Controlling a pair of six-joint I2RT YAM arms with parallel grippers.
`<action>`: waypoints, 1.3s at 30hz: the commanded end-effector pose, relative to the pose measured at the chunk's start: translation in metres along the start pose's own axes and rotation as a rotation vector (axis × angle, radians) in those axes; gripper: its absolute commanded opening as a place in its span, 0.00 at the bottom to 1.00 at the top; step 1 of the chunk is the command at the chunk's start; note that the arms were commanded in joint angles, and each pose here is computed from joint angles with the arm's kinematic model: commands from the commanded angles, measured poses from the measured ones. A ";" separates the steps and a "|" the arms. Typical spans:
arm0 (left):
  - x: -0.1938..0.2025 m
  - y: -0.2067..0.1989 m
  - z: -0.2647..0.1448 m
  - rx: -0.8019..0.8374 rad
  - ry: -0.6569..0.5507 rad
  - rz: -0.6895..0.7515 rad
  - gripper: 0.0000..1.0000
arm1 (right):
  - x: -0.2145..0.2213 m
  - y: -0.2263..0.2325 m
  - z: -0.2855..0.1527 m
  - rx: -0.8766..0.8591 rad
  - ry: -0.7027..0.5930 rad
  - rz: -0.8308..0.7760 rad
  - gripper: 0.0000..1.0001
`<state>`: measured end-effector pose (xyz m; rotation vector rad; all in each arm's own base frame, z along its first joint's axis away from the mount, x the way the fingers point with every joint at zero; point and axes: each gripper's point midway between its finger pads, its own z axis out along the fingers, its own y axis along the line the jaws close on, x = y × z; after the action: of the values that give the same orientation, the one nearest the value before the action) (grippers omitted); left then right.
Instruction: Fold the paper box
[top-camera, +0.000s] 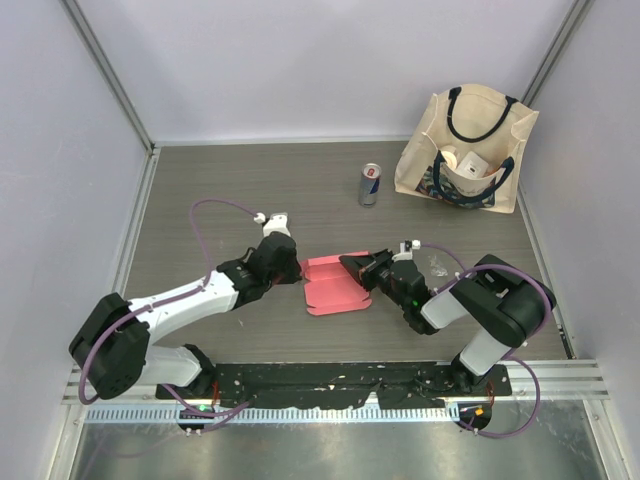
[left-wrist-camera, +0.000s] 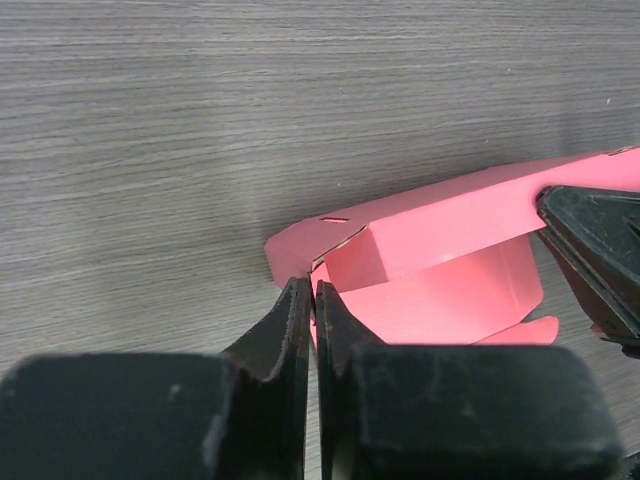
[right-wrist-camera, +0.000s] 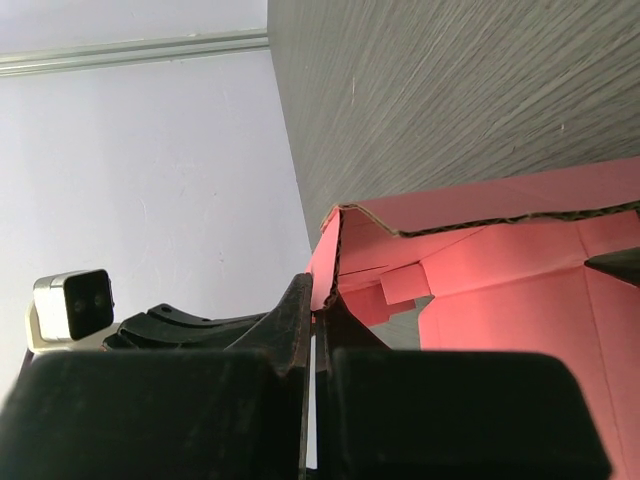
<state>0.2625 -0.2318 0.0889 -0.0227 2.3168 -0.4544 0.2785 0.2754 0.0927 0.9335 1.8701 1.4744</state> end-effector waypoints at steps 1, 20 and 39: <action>-0.010 -0.019 -0.003 0.062 -0.002 -0.036 0.04 | 0.001 -0.005 0.002 0.013 0.004 -0.024 0.02; -0.020 -0.062 -0.019 0.277 0.002 -0.156 0.00 | 0.006 -0.019 -0.002 0.036 0.018 -0.042 0.02; -0.045 -0.057 -0.010 0.142 -0.015 -0.144 0.06 | 0.016 -0.023 0.000 0.039 0.028 -0.067 0.02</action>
<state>0.2546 -0.2541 0.1033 -0.0841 2.4043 -0.5910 0.2792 0.2767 0.0874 0.9367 1.8405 1.4624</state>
